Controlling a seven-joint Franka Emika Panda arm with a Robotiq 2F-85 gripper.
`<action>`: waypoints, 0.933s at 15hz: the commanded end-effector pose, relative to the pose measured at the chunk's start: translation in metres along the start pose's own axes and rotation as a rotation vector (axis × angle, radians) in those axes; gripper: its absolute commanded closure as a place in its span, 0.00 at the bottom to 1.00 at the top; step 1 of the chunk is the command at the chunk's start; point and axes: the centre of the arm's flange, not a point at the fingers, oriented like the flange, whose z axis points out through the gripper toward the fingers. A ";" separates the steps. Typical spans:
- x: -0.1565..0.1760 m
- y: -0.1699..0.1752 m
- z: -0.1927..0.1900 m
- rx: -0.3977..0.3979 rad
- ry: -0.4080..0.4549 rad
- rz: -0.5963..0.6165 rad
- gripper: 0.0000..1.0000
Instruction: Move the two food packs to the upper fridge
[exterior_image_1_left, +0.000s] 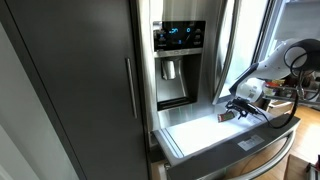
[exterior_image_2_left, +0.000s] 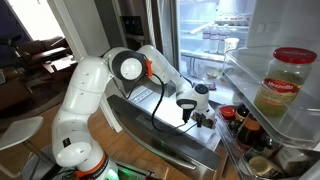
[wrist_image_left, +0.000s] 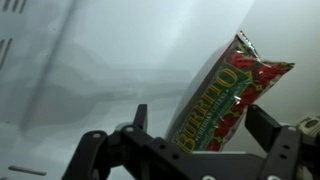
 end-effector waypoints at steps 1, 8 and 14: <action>0.010 -0.001 0.018 0.063 0.011 0.032 0.00; 0.022 -0.004 0.034 0.088 0.010 0.018 0.28; 0.026 -0.003 0.026 0.076 -0.014 -0.003 0.62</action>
